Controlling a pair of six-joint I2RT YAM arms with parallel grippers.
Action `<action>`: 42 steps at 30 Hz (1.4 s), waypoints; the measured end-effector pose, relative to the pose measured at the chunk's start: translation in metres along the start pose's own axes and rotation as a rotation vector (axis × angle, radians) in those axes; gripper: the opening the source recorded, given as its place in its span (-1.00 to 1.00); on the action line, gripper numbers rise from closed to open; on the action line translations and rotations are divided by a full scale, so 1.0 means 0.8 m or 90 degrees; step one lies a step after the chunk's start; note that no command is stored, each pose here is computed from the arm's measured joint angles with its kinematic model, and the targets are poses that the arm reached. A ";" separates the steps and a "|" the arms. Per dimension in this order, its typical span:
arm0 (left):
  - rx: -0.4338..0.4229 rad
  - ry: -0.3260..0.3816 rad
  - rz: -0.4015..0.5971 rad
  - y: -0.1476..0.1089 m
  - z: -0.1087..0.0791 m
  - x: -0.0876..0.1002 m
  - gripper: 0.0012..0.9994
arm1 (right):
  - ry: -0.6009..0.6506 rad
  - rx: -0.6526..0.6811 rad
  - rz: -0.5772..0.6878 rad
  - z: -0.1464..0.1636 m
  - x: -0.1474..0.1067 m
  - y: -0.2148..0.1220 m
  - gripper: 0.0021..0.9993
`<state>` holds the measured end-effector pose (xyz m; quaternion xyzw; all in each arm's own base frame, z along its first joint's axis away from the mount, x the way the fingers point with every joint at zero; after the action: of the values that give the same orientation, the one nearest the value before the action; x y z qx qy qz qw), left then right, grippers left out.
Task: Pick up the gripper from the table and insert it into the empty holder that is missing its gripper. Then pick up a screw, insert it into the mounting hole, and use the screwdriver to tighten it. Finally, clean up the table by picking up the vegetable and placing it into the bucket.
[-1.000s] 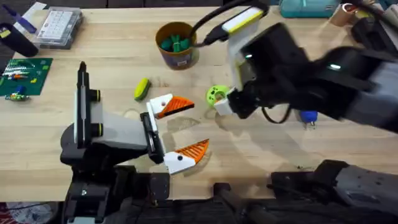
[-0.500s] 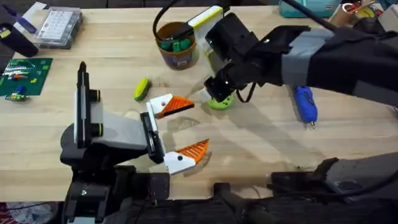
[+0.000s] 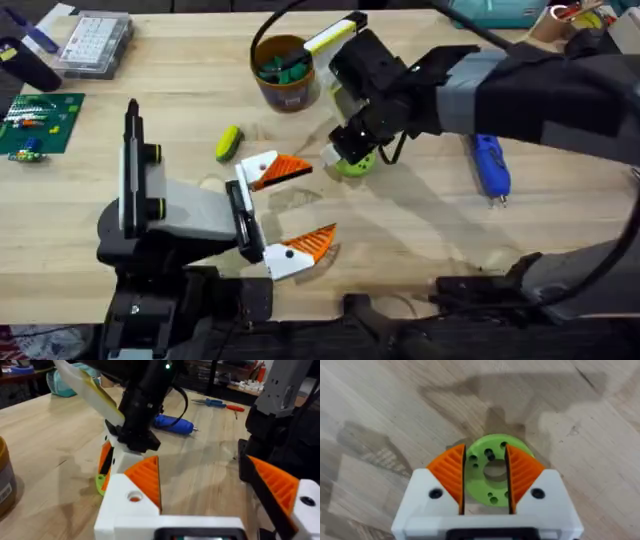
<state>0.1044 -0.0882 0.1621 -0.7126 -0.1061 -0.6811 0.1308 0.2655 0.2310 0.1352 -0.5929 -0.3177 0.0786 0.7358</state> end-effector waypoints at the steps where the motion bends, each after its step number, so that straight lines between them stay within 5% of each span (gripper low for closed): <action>1: 0.000 0.000 0.000 0.000 0.000 0.000 0.98 | 0.000 0.000 0.003 0.000 -0.001 0.002 -0.18; 15: 0.000 0.000 0.000 0.000 0.000 0.000 0.98 | 0.000 0.000 0.004 0.000 0.000 0.004 -0.18; 17: 0.000 0.000 0.000 0.000 0.000 0.000 0.98 | -0.003 0.000 0.004 0.000 -0.001 0.004 -0.32; 20: 0.000 0.000 0.000 0.000 0.000 0.000 0.98 | -0.003 -0.001 0.006 0.000 -0.001 0.006 -0.87; 22: 0.000 0.000 0.000 0.000 0.000 0.000 0.98 | -0.004 -0.002 0.005 -0.001 -0.001 0.006 -0.99; 42: 0.000 0.000 0.000 0.000 0.000 0.000 0.98 | -0.002 -0.006 0.034 0.001 0.003 -0.016 -1.00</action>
<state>0.1044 -0.0882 0.1621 -0.7127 -0.1061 -0.6810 0.1308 0.2635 0.2288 0.1478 -0.6046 -0.3037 0.0974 0.7298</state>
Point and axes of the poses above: each hand's point on the last joint's axis, 136 mm out from that joint toward the fingers, its own y axis out along the fingers, its own z axis along the line the jaws close on, x = y × z, the point moved 8 cm from there along -y, back along the fingers, and after that the axes turned 6 degrees about y, right-handed, at the moved point
